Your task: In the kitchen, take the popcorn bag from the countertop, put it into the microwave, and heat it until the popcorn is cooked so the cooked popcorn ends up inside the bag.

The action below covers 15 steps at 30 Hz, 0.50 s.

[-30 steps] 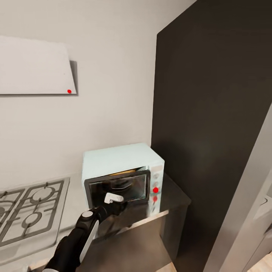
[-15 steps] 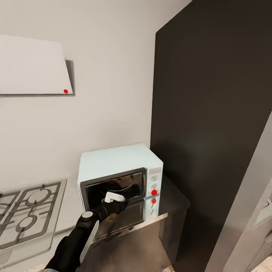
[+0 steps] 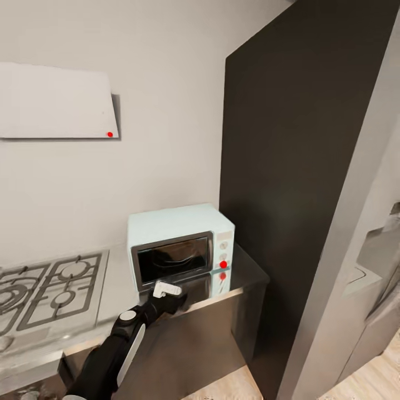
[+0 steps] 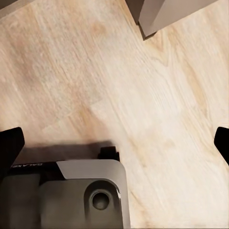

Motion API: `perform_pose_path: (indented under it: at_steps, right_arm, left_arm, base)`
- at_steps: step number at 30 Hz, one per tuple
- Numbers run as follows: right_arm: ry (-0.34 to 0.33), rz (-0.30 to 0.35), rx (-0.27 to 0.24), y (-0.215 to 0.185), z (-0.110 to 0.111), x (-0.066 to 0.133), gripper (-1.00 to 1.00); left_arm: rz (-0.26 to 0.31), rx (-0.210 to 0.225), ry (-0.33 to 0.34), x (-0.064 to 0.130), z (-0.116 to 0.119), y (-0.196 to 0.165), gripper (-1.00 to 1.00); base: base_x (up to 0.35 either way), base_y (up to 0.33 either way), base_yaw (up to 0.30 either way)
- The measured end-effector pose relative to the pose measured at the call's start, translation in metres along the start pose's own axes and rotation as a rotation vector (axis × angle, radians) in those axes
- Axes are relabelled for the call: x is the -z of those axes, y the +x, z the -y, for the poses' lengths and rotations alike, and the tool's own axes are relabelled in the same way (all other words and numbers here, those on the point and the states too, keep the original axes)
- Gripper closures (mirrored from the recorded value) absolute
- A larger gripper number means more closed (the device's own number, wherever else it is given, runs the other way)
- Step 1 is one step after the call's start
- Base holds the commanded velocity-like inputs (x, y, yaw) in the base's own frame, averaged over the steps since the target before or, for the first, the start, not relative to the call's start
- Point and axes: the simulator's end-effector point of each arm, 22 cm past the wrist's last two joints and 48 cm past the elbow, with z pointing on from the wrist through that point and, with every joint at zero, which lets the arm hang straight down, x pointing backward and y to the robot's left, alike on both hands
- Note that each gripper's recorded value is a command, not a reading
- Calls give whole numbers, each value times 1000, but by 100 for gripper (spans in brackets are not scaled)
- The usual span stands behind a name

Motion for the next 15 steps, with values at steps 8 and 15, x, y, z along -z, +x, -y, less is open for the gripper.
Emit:
perform_pose_path:
  at_steps: [8,15]
  right_arm:
    - [0,1,0,0,0,0,-100]
    - [1,4,0,-1,0,0,-100]
  left_arm:
    - [-16,4,0,-1,0,8,-100]
    - [-30,68,-66,1,-36,28,-100]
  base:
    - [-343,0,0]
    - [-233,0,0]
